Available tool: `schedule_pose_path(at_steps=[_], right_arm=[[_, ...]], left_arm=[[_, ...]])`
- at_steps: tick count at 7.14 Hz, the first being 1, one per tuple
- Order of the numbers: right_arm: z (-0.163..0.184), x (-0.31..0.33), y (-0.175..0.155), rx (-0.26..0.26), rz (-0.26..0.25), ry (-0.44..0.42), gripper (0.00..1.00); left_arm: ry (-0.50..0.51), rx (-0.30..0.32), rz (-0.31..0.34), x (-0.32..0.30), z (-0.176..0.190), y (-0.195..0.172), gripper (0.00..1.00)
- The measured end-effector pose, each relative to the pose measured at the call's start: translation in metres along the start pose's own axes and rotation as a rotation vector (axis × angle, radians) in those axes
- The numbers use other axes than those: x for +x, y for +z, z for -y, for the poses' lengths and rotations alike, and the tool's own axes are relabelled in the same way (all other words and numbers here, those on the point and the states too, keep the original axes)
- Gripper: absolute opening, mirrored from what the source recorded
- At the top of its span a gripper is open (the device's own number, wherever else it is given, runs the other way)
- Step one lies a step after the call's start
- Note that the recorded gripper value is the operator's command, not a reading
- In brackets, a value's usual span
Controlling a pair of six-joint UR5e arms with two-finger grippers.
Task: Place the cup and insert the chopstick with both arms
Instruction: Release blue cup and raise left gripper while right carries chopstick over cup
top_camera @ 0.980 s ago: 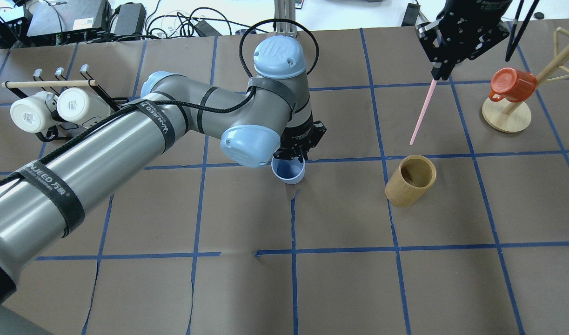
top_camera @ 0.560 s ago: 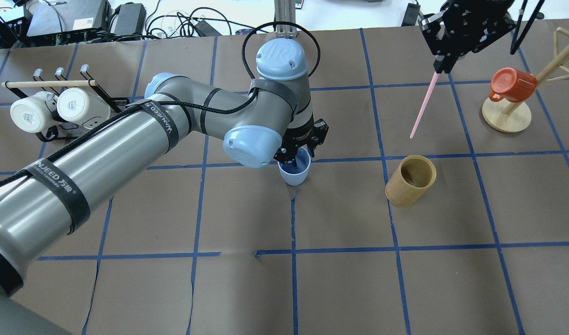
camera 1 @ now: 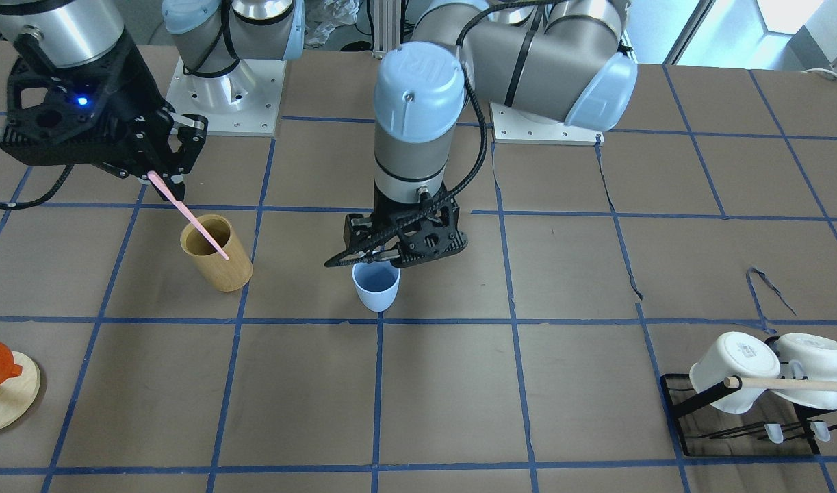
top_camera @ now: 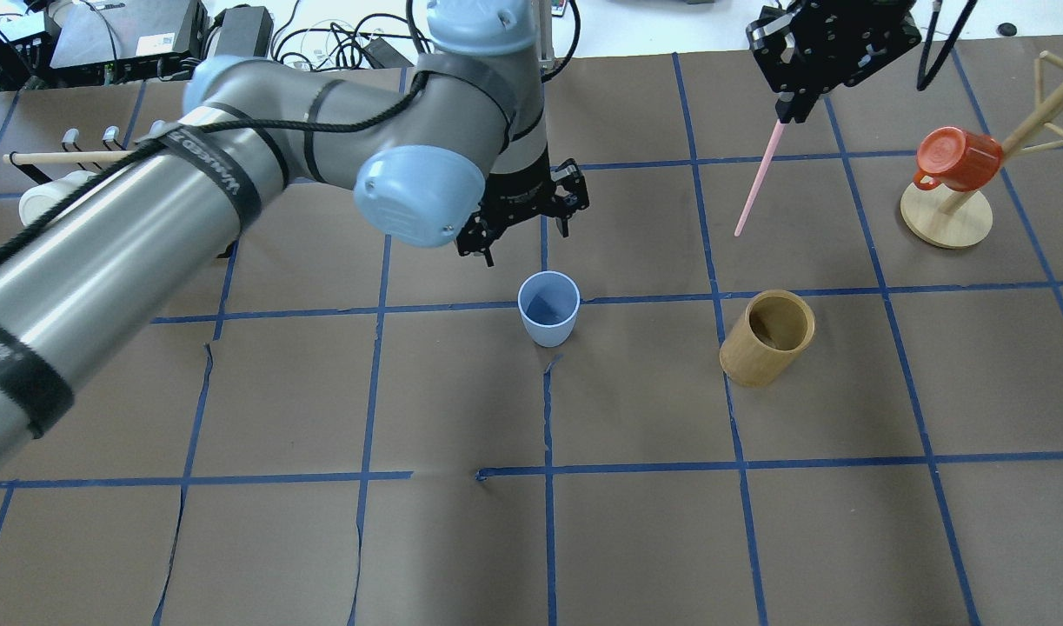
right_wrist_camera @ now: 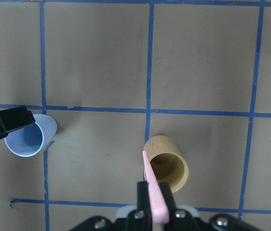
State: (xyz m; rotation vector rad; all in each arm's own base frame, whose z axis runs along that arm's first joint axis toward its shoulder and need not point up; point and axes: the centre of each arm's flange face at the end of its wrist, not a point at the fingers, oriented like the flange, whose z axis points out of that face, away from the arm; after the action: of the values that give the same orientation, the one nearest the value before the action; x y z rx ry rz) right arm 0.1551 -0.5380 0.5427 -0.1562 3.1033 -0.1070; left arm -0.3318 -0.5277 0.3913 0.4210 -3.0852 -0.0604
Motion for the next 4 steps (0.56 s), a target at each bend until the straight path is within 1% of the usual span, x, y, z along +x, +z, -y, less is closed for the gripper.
schedule_pose_path(at_steps=[1,2,3,4], right_arm=[[-0.003,-0.013,0.008,0.000,0.008,-0.020,0.00],[-0.006,-0.026,0.015,0.001,0.016,-0.038,0.00],[-0.009,-0.042,0.019,0.012,0.019,-0.044,0.00],[-0.013,-0.063,0.021,0.023,0.018,-0.040,0.00]], left_arm=[[0.087,0.001,0.015,-0.028,-0.007,-0.037,0.91],[0.174,-0.004,0.036,-0.063,-0.013,-0.064,0.90],[0.253,-0.016,0.048,-0.096,-0.018,-0.075,0.96],[0.349,-0.008,0.053,-0.123,-0.025,-0.082,1.00]])
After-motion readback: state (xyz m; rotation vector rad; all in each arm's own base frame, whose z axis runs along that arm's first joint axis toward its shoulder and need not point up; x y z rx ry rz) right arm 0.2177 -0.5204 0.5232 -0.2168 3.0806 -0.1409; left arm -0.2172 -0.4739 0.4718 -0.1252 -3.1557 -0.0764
